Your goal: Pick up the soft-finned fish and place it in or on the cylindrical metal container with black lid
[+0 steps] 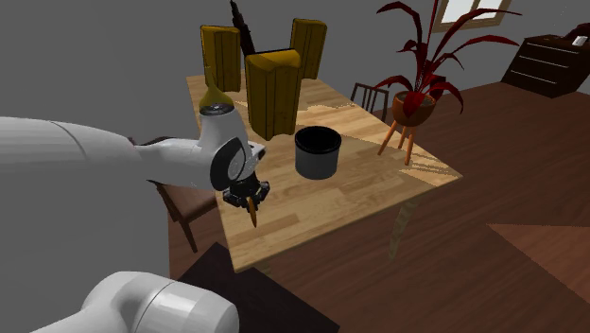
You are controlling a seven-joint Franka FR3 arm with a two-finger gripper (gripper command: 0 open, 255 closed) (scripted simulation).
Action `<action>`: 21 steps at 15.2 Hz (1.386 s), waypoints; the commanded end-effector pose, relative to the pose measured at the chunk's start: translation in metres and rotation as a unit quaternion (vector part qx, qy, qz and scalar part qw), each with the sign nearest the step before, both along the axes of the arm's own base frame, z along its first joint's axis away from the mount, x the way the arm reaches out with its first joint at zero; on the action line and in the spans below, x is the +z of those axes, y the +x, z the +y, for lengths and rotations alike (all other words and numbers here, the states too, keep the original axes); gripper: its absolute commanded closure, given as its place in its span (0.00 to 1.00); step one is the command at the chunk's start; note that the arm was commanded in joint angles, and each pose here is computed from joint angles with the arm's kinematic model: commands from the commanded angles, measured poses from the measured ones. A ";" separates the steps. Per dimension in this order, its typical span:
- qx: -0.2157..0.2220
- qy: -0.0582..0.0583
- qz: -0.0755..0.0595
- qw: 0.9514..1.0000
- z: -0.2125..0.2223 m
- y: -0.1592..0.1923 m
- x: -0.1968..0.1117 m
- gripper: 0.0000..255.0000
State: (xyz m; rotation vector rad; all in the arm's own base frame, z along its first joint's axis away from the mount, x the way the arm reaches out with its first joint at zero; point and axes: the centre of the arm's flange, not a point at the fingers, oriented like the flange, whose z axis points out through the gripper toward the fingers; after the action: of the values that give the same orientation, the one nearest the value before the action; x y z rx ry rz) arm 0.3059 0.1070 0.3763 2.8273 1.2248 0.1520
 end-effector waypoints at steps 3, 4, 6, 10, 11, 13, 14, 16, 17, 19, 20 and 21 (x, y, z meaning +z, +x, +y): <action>0.000 0.000 0.000 1.000 -0.001 0.000 0.022 1.00; 0.000 0.000 0.000 1.000 -0.001 0.000 0.027 1.00; 0.000 0.000 0.000 1.000 -0.001 0.000 0.038 1.00; 0.000 0.000 0.000 1.000 -0.001 0.000 0.059 1.00; 0.000 0.000 0.000 1.000 -0.001 0.000 0.064 1.00; 0.000 0.000 0.000 1.000 -0.001 0.000 0.075 1.00; 0.000 0.000 0.000 1.000 -0.001 0.000 0.080 1.00; 0.000 0.000 0.000 1.000 -0.001 0.000 0.090 1.00; 0.000 0.000 0.000 1.000 -0.001 0.000 0.096 1.00; 0.000 0.000 0.000 1.000 -0.001 0.000 0.106 1.00; 0.000 0.000 0.000 1.000 -0.001 0.000 0.112 1.00; 0.000 0.000 0.000 1.000 -0.001 0.000 0.117 1.00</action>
State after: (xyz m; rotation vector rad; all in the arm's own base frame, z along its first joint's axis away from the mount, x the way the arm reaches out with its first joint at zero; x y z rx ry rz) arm 0.3065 0.1059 0.4871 2.8274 1.2246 0.1518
